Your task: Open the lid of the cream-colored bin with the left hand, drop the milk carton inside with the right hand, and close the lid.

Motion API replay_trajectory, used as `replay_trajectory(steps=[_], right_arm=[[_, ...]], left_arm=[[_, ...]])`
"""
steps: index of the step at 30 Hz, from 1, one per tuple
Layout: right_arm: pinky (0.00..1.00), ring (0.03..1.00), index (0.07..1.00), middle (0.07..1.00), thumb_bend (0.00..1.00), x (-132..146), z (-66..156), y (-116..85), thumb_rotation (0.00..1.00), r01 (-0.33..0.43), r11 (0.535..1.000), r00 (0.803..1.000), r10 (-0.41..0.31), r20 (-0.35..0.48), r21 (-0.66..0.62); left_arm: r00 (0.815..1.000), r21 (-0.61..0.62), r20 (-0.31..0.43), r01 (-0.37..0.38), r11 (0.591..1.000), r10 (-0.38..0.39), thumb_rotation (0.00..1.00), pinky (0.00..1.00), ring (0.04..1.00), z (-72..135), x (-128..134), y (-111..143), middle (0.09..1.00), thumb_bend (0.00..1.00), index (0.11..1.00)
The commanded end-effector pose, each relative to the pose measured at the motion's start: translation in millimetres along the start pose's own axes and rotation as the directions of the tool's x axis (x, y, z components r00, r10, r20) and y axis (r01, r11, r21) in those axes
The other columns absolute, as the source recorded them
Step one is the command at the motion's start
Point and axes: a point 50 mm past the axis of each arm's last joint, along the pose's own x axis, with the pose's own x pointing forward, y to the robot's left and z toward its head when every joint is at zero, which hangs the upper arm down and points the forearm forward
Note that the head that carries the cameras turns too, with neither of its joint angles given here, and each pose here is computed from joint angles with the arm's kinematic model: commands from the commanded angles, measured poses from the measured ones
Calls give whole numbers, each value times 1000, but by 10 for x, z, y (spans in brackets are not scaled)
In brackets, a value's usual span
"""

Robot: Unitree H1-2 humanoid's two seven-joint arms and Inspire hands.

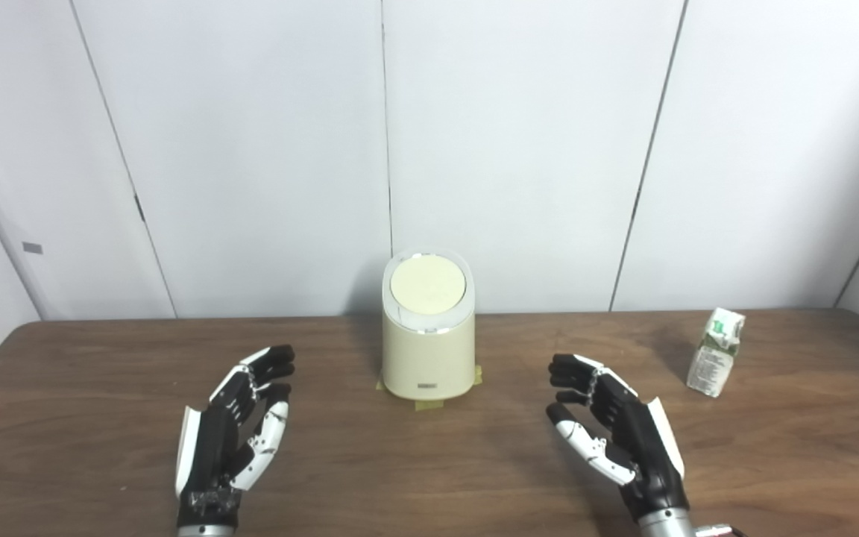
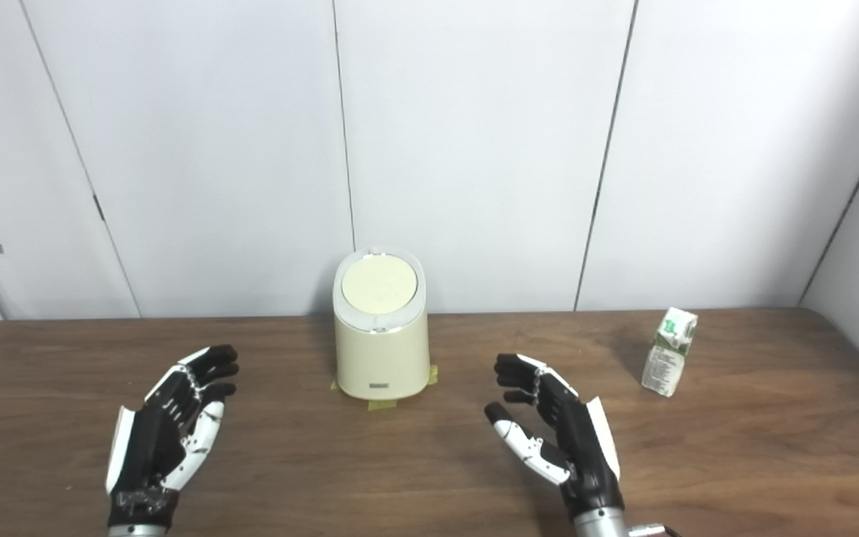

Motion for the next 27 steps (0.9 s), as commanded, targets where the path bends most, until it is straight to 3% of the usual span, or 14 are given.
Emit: replay_trajectory(steps=[1,23,27], right_arm=[[670,729,722,740,239,-138,-61,6,348,9,1000,1000,-9,-17,9],[673,734,719,740,239,-115,-85,49,352,4,1000,1000,-4,-14,15],[661,731,720,738,245,-110,-98,49,360,4,1000,1000,-4,-10,-3]], left_arm=[[998,24,-69,16,1000,-14,381,672,750,-162,-266,-10,767,198,749],[996,28,-84,29,999,-27,399,679,756,-155,-236,-7,775,202,757],[997,31,-68,42,999,-40,434,687,769,-78,-178,-13,790,242,776]])
